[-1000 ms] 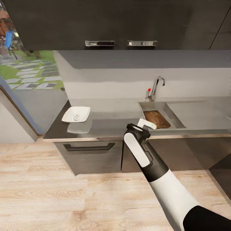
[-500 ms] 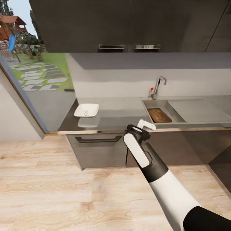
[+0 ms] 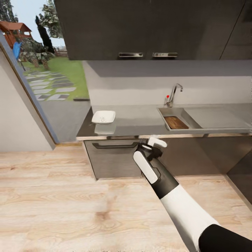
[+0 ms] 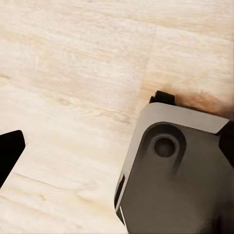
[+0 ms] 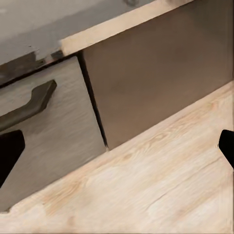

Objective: In the kitchen, take the Vidalia onion out of the sink, dice it on the chopping board with the paring knife, put the diced onion into the bowl on the countertop, then place both the paring knife and the chopping board into the sink.

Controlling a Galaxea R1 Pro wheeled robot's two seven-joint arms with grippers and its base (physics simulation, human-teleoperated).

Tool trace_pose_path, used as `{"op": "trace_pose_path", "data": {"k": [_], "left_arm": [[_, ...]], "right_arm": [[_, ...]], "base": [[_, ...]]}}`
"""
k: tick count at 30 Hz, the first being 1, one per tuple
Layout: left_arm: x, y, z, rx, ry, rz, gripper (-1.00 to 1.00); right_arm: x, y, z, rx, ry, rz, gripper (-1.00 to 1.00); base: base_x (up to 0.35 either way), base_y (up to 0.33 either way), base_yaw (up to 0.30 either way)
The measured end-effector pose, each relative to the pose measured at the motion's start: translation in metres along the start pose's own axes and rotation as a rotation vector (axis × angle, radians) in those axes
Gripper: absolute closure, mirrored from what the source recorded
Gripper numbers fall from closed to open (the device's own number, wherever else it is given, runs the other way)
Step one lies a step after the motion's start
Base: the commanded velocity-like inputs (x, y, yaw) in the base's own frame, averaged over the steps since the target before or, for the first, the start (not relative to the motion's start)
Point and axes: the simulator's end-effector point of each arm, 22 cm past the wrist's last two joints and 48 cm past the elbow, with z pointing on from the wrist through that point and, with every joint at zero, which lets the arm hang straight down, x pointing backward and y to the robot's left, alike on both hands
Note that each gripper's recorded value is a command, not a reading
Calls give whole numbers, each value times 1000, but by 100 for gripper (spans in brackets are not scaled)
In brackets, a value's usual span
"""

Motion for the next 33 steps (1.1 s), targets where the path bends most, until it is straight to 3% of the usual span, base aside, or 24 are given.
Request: {"op": "trace_pose_path", "data": {"k": [3,6,8,9,11,13,16,19,21,26,33], "left_arm": [[-2,0,-1,1,-5,-1,-100],[-5,0,-1,1,-14,-3,-100],[-9,3,-1,-2,-23,-4,-100],[-11,7,-1,-5,-30,-5,-100],[-16,11,-1,-9,-41,-5,-100],[-27,13,-2,-11,-84,-14,-100],[-58,15,-5,-10,-195,-34,-100],[-103,13,-13,-4,-321,-57,-100],[-125,12,-19,2,-374,-66,-100],[-137,12,-24,5,-428,-75,-100],[-124,12,-24,6,-415,-71,-100]], "right_arm": [[35,-11,37,23,-9,-49,-100],[97,-33,79,18,16,-99,-100],[152,-64,105,-8,19,-161,-100],[174,-75,112,-64,-7,-178,-100],[217,-85,105,-155,-10,-188,-100],[292,-118,84,-191,56,-216,-100],[323,-182,82,-154,67,-246,-100],[348,-264,75,-110,58,-291,-100],[374,-302,60,-110,91,-327,-100],[387,-311,50,-120,106,-340,-100],[383,-311,50,-120,97,-337,-100]], "base": [[-280,177,0],[-241,140,0],[-87,45,0],[-38,19,0],[-20,10,0],[-7,3,0],[-2,1,0],[0,0,0],[0,0,0],[0,0,0],[0,0,0]]}}
